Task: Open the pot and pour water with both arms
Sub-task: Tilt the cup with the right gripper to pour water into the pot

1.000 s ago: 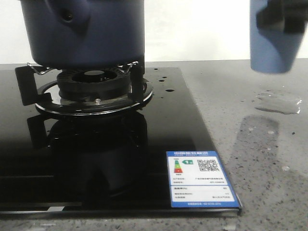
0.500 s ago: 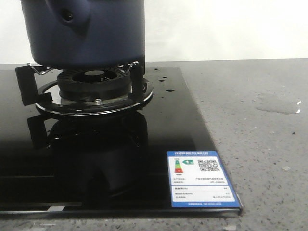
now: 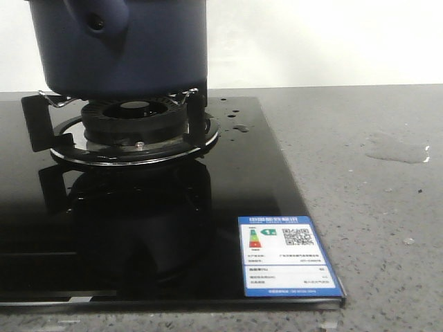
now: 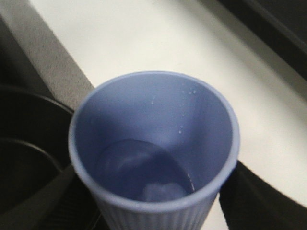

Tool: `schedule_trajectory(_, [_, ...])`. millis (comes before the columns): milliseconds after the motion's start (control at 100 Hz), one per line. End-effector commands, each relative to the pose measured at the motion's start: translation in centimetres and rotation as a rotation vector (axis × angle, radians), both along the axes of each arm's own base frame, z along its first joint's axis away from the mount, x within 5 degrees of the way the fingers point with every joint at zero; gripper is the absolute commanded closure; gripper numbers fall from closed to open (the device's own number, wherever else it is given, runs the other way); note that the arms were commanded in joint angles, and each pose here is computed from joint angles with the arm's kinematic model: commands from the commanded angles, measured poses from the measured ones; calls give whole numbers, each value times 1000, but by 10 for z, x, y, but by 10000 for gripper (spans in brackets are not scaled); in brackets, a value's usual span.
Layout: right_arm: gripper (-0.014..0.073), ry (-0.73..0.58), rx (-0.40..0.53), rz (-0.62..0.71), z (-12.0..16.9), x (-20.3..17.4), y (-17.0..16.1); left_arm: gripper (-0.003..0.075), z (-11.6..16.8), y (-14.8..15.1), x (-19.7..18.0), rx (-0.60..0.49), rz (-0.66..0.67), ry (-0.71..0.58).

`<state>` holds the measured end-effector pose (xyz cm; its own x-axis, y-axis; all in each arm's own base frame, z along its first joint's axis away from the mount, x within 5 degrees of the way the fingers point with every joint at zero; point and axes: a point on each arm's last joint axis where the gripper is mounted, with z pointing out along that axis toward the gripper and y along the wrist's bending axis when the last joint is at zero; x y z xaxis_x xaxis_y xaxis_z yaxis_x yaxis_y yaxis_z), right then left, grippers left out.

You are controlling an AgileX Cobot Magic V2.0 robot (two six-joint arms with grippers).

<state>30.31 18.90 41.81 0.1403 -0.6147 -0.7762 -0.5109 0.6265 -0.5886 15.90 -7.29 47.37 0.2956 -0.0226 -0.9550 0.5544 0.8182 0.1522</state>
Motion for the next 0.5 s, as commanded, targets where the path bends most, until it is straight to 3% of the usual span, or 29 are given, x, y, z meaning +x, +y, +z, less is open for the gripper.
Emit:
schedule_trajectory(0, [347, -198, -34, 38, 29, -7, 4, 407, 9, 3, -9, -60, -5, -16])
schedule_trajectory(210, [347, -327, -320, 76, 12, 2, 20, 407, 0, 3, -11, -55, -4, 2])
schedule_trajectory(490, [347, -468, -504, 124, 3, 12, 29, 407, -1, 3, -12, -55, -4, 4])
